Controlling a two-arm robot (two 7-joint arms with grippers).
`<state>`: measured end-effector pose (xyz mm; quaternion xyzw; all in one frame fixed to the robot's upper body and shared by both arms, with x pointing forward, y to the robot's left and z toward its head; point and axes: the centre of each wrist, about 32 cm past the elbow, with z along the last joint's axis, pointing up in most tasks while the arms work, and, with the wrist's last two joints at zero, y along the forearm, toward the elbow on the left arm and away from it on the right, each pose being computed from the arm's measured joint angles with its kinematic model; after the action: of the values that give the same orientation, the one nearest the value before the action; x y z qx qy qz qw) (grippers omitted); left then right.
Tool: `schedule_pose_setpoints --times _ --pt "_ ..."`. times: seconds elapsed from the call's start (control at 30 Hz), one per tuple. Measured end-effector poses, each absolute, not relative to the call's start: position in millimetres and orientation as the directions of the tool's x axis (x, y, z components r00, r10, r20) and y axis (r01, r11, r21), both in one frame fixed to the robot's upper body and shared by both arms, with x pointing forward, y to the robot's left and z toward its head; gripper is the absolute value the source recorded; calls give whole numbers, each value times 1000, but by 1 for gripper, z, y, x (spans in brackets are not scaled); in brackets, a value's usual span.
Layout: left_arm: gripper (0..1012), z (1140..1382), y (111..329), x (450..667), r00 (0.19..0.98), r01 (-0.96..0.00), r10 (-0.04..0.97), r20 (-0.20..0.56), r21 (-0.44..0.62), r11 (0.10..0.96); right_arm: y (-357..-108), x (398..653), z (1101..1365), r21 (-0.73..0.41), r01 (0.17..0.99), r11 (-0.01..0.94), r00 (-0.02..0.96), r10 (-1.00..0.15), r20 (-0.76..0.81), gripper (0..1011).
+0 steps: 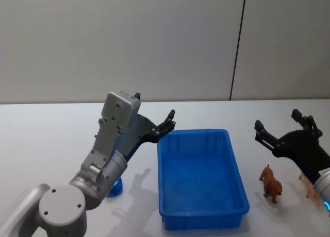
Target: Pick up the two dolls from the table and place them into the box.
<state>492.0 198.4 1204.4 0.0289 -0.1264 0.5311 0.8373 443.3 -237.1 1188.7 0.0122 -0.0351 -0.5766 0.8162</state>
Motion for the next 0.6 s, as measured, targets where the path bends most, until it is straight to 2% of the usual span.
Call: schedule_pose_setpoints --times 0.6 --pt "1001 1204 198 492 404 -897 882 242 -86 434 -237 443 1189 60 940 335 333 -942 43 1001"
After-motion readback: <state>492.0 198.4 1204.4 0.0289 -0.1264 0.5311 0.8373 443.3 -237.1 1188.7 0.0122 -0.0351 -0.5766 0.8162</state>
